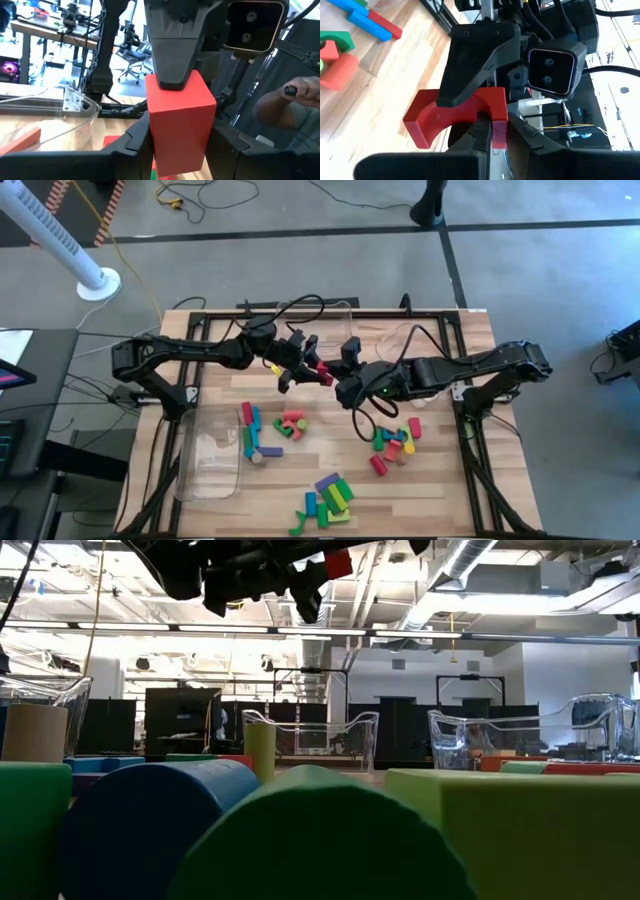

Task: Sort blocks by size
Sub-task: Put the red arch block into the middle transparent bin

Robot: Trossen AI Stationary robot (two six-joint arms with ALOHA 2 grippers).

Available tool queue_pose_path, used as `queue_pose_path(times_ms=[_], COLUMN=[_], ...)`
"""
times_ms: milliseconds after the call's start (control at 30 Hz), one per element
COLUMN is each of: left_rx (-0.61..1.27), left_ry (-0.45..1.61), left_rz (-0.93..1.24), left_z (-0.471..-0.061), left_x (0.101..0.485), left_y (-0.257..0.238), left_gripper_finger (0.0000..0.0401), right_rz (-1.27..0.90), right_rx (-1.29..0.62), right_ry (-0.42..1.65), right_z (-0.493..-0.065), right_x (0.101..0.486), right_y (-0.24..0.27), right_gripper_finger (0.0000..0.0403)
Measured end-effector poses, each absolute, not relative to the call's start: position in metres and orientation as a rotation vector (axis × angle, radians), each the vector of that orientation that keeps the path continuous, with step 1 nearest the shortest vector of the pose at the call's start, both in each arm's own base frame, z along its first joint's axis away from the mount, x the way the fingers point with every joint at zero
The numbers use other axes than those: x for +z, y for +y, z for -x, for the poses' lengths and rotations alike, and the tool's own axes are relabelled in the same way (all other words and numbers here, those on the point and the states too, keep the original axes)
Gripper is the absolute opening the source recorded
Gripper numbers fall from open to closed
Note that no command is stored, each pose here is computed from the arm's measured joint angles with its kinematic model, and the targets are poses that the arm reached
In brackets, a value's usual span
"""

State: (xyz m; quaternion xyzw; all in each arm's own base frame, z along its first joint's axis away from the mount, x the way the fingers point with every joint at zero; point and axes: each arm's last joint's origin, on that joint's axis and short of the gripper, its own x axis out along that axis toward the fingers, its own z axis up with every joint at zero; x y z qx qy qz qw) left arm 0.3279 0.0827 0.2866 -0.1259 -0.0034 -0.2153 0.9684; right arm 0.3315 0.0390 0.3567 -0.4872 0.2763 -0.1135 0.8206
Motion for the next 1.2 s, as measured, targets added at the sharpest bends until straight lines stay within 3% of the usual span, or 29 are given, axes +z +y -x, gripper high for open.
queue_pose_path(times_ms=[200, 667, 833, 1067, 1200], left_rx=[-0.428, -0.285, -0.130, 0.205, 0.277], left_ry=[0.000, 0.085, 0.118, 0.319, 0.361], left_rz=[0.235, 0.213, 0.206, 0.131, 0.127], left_z=[-0.328, -0.316, -0.306, -0.290, -0.282], left_x=[0.285, 0.273, 0.268, 0.264, 0.268], left_y=[0.084, 0.122, 0.146, 0.183, 0.198], left_gripper_finger=[0.0129, 0.0128, 0.0128, 0.0128, 0.0128], right_rz=[1.005, 0.804, 0.697, 0.588, 0.556], right_rx=[-0.248, -0.449, -0.498, -0.504, -0.477], right_ry=[0.602, 0.814, 0.886, 0.953, 0.950], right_z=[-0.331, -0.320, -0.313, -0.304, -0.303], right_x=[0.355, 0.339, 0.332, 0.324, 0.323], right_y=[0.036, 0.006, -0.003, 0.000, 0.008], right_gripper_finger=[0.0079, 0.0219, 0.0228, 0.0221, 0.0219])
